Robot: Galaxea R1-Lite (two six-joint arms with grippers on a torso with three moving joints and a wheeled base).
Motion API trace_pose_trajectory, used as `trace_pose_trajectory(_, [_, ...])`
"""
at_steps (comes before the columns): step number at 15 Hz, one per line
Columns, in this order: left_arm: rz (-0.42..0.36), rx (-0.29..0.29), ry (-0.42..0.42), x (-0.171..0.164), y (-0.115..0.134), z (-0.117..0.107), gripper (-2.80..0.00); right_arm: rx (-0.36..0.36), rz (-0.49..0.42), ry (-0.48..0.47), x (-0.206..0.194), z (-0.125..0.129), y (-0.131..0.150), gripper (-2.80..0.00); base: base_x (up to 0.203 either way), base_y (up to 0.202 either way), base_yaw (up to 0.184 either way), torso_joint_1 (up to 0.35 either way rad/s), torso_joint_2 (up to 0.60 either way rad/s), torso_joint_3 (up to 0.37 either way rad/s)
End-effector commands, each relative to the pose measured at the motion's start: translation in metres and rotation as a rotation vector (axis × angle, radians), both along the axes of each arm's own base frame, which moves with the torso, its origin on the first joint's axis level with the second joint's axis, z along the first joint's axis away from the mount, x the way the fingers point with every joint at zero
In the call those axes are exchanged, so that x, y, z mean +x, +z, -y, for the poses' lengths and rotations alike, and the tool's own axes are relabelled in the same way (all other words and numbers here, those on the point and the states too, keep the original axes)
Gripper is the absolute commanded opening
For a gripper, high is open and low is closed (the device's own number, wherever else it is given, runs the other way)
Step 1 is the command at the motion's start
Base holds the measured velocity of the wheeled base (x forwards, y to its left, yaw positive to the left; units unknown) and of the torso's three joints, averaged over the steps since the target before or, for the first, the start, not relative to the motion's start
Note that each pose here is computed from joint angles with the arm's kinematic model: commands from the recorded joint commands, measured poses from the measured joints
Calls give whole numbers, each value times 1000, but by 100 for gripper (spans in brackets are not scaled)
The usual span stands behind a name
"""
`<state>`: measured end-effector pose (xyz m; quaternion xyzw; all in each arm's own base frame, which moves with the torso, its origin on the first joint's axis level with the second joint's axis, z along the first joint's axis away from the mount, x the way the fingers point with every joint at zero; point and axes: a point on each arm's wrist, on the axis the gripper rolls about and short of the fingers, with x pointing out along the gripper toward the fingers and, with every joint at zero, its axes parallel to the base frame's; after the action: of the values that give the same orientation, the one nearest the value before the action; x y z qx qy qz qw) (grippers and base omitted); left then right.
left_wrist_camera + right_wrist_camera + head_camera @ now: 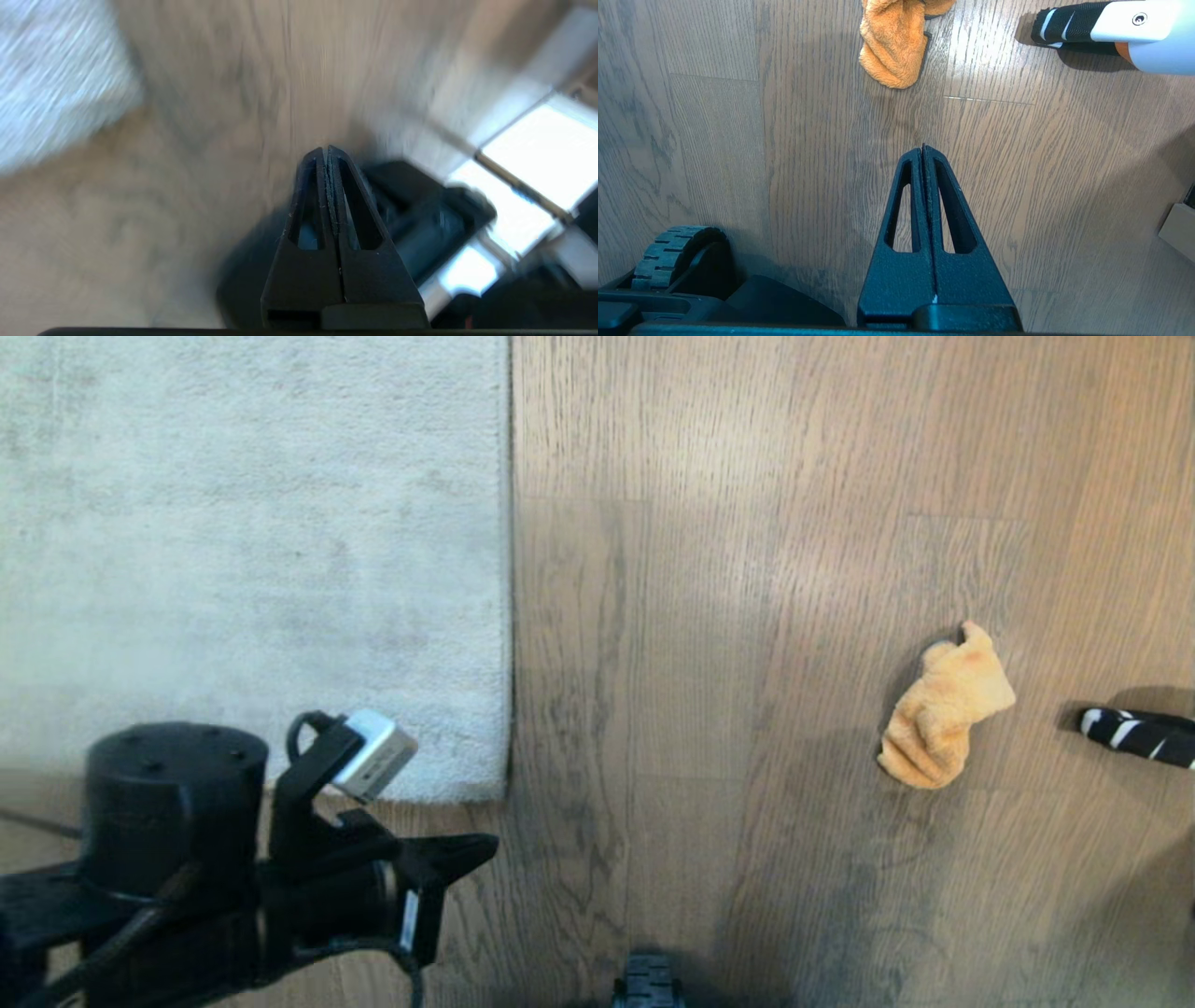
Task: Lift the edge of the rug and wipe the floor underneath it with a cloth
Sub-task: Lift up the carpet
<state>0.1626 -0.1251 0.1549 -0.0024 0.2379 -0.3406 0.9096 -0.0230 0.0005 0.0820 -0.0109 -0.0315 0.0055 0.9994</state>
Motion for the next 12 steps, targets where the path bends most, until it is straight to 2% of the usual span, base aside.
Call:
trace_pose_trajectory(1, [-55, 46, 2, 19, -24, 34, -280, -1, 0, 1, 0, 0, 0, -280, 0, 0, 0, 0, 0, 0])
trace_pose_trajectory(6, [-29, 116, 113, 26, -37, 74, -280, -1, 1, 1, 0, 0, 0, -280, 0, 0, 0, 0, 0, 0])
trace_pose_trajectory(9, [-34, 162, 140, 28, -47, 79, -280, -1, 0, 1, 0, 0, 0, -280, 0, 0, 0, 0, 0, 0])
trace_pose_trajectory(12, [8, 225, 222, 30, -52, 84, -280, -1, 0, 1, 0, 0, 0, -280, 0, 0, 0, 0, 0, 0])
